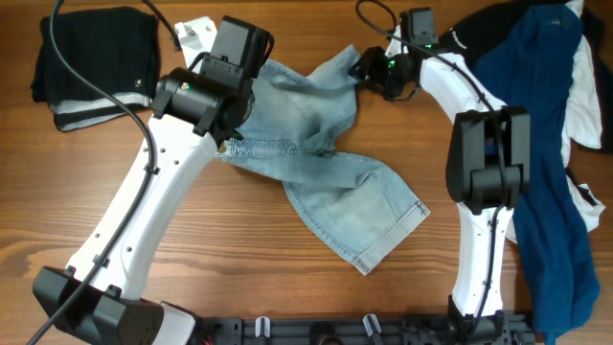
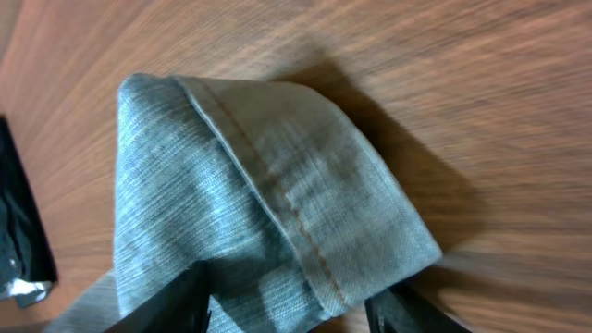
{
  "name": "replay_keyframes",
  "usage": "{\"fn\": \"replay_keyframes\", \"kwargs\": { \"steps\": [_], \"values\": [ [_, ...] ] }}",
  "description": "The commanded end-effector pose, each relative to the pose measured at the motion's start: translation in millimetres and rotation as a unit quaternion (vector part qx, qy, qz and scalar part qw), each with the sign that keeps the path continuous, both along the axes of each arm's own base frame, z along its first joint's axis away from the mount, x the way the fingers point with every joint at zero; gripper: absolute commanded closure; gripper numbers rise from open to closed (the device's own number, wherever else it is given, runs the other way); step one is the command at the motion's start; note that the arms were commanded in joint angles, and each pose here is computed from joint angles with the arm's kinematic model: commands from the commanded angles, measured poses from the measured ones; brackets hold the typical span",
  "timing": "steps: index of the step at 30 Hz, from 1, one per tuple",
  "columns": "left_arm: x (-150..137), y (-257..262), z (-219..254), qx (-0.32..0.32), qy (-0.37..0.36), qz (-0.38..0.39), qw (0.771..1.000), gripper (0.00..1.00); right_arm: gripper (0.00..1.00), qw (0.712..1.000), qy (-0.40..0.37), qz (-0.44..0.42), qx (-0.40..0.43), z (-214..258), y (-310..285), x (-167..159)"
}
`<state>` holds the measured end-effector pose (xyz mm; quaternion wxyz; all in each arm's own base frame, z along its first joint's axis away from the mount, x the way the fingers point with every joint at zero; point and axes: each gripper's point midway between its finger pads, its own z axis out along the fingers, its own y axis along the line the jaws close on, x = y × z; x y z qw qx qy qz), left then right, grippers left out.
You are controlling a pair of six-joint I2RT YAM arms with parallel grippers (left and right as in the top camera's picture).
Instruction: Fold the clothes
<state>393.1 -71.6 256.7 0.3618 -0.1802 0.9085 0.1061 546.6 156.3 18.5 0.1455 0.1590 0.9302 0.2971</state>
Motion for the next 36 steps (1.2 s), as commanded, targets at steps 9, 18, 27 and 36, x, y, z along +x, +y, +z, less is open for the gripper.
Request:
{"fn": "replay_keyframes", "kwargs": {
  "steps": [9, 18, 27, 36],
  "values": [
    [13, 27, 54, 0.026, -0.100, 0.037, 0.994, 0.96, 0.96, 0.994, -0.087, -0.024, -0.059, 68, -72, 21],
    [-57, 31, 197, -0.057, -0.314, 0.012, 0.947, 0.96, 0.96, 0.961, -0.257, -0.074, -0.067, 316, -180, -77],
    [-149, -1, 293, -0.133, -0.447, -0.119, 0.877, 0.96, 0.96, 0.882, -0.388, -0.181, -0.198, 458, -230, -268],
    [-92, 22, 247, -0.002, -0.386, 0.014, 0.923, 0.96, 0.95, 0.931, -0.301, -0.141, -0.153, 379, -256, -167]
  ]
}}
